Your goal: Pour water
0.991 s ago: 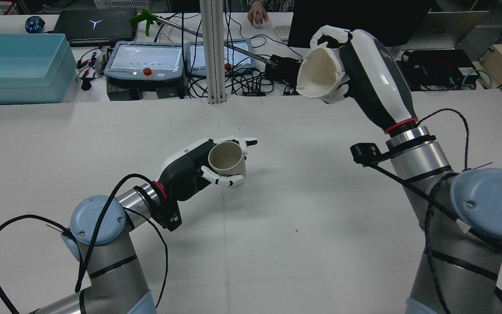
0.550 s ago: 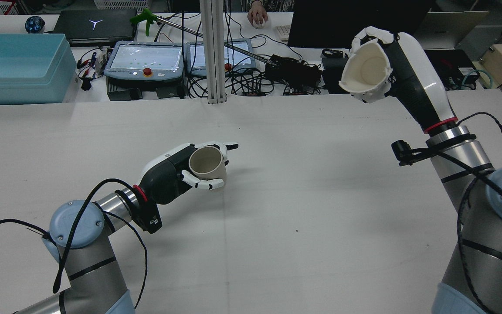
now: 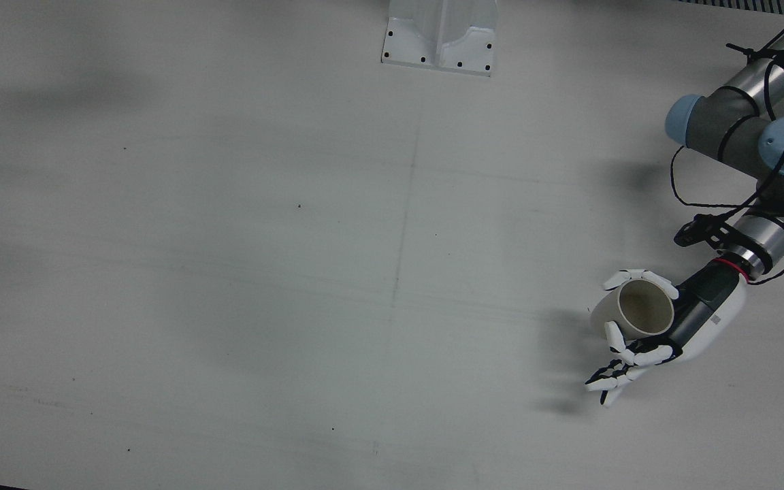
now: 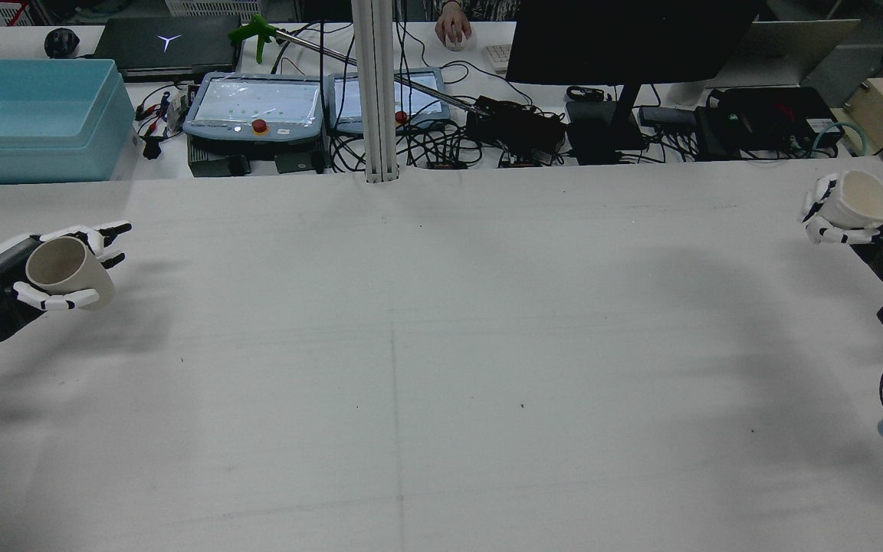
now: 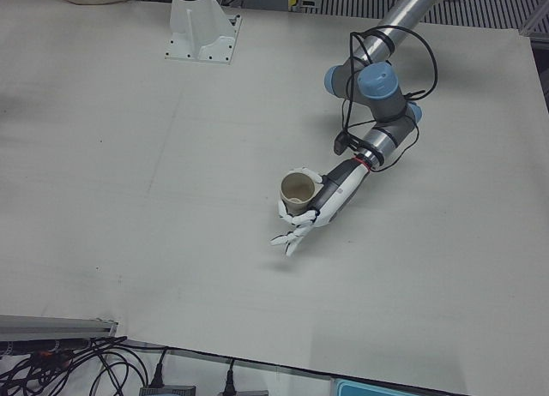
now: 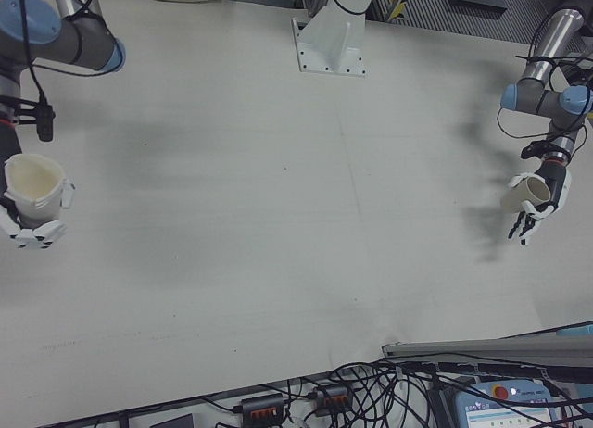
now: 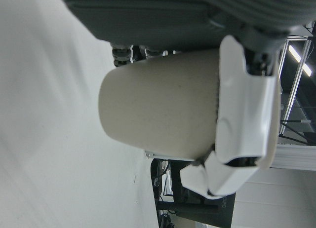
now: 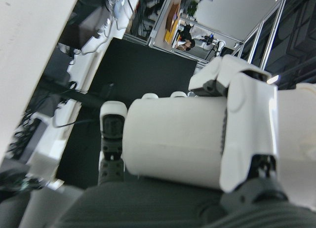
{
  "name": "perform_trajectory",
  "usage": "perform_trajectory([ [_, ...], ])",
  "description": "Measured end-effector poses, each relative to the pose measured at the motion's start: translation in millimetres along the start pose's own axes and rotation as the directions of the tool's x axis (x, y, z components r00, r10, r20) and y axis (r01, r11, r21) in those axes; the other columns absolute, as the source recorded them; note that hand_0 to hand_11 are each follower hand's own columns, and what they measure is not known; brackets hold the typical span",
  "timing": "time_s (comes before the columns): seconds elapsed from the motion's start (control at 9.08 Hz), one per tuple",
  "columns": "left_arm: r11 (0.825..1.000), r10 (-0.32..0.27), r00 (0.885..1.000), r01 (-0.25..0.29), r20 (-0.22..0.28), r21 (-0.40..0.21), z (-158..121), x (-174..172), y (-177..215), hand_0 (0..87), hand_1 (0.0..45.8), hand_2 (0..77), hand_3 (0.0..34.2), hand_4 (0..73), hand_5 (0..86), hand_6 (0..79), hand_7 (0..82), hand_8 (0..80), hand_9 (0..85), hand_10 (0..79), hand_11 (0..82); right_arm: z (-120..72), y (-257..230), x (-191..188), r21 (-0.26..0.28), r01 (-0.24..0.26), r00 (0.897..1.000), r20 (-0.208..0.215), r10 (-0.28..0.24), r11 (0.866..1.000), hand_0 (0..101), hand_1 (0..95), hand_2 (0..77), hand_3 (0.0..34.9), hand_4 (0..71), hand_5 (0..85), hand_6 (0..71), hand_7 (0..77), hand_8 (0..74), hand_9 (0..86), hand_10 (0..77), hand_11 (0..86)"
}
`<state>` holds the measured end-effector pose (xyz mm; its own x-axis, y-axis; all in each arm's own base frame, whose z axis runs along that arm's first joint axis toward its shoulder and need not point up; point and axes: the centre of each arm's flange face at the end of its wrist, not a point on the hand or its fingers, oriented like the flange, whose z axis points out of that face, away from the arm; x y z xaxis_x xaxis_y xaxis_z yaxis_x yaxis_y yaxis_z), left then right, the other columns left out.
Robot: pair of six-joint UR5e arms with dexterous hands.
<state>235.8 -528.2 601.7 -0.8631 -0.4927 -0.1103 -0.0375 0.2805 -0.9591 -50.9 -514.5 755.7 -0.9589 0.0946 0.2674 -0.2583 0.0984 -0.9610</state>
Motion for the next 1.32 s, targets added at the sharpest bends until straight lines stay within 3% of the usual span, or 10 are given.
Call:
perform_trajectory([
  [0.11,1.0,0.008,1.0,-0.008,-0.015,0.015,-20.3,12.2,-14.8,65.3,22.9,38.7,8.9,33.3,53.5,7.6,17.4,0.5,2.2,4.4,8.2,1.5,-62.4,18.6,0.031,-0.021,1.0,0.003,0.02,0.999,63,27.8,49.1,11.7,20.2,55.1,45.3,49.6,38.7,48.0,43.1,62.7],
  [0.22,1.0,0.015,1.0,-0.014,-0.022,0.027,-37.7,17.6,-27.7,65.3,22.9,38.7,8.9,33.3,53.5,7.6,17.4,0.5,2.2,4.4,8.2,4.2,-96.4,28.7,0.058,-0.026,0.999,0.021,0.025,0.998,64,27.8,49.6,11.5,19.1,65.4,46.9,49.6,39.8,49.1,44.2,64.9],
  [0.33,0.999,0.02,0.999,-0.019,-0.025,0.039,-54.5,20.5,-40.2,65.7,22.9,38.7,9.1,33.3,53.5,7.6,17.4,0.5,2.2,4.4,8.2,9.3,-114.3,34.9,0.076,-0.028,0.999,0.044,0.025,0.997,64,27.8,49.6,11.5,19.1,65.4,46.9,49.6,39.8,49.1,44.2,64.9],
  [0.55,0.998,0.035,0.999,-0.033,-0.036,0.055,-82.9,27.0,-62.5,64.8,22.9,38.7,9.1,33.3,53.5,7.6,16.9,0.5,2.2,3.8,8.2,20.6,-114.9,40.7,0.068,-0.057,0.997,0.062,0.052,0.996,64,27.8,49.6,11.5,20.7,65.4,46.9,49.6,40.4,50.2,44.7,64.9],
  [0.77,0.995,0.062,0.997,-0.059,-0.041,0.082,-109.4,28.5,-103.6,64.6,22.9,38.7,9.0,33.3,53.5,4.4,16.9,0.5,2.2,4.4,8.2,30.6,-101.0,50.8,0.031,-0.094,0.996,0.006,0.093,0.995,72,27.8,49.6,11.3,22.4,65.4,40.9,46.9,33.3,42.5,36.5,57.8],
  [0.88,0.993,0.076,0.996,-0.072,-0.042,0.093,-122.7,27.4,-126.7,64.4,22.4,38.7,9.1,33.3,53.5,7.6,17.4,0.5,2.2,4.4,8.2,34.2,-93.0,48.6,0.011,-0.111,0.994,-0.017,0.111,0.994,50,27.8,49.6,17.7,0.0,49.1,4.9,16.4,8.7,22.4,0.5,25.6],
  [0.99,0.991,0.089,0.995,-0.084,-0.043,0.107,-135.6,26.6,-147.2,64.4,22.9,38.7,9.1,33.3,53.5,7.6,17.4,0.5,2.2,4.4,8.2,35.6,-85.1,34.5,-0.005,-0.125,0.992,-0.013,0.125,0.992,47,28.4,49.6,21.3,0.0,30.5,0.0,1.1,0.0,8.2,0.5,25.6],
  [1.1,0.989,0.101,0.994,-0.095,-0.051,0.116,-144.0,30.3,-158.4,64.4,22.4,38.7,9.1,33.3,53.5,7.6,17.4,0.5,2.2,4.4,8.2,36.1,-75.2,15.0,-0.015,-0.13,0.991,0.001,0.13,0.991,47,28.4,49.6,21.3,0.0,30.5,0.0,1.1,0.0,1.1,0.5,5.4],
  [1.21,0.987,0.116,0.991,-0.107,-0.063,0.123,-149.6,36.7,-164.1,64.4,22.4,38.7,9.1,33.3,53.5,7.6,17.4,0.5,2.2,4.4,8.2,37.6,-60.4,-4.9,-0.021,-0.131,0.991,0.014,0.131,0.991,43,24.0,49.6,24.5,0.0,9.3,0.5,4.4,0.0,0.5,0.0,1.1],
  [1.32,0.985,0.127,0.989,-0.118,-0.069,0.128,-153.6,40.7,-167.0,64.9,22.4,38.7,9.0,33.3,53.5,7.6,16.4,0.5,2.2,2.7,7.1,39.4,-48.0,-19.4,-0.026,-0.13,0.991,0.026,0.131,0.991,42,10.9,46.4,27.1,0.0,0.5,0.5,4.4,0.0,0.5,0.0,1.1],
])
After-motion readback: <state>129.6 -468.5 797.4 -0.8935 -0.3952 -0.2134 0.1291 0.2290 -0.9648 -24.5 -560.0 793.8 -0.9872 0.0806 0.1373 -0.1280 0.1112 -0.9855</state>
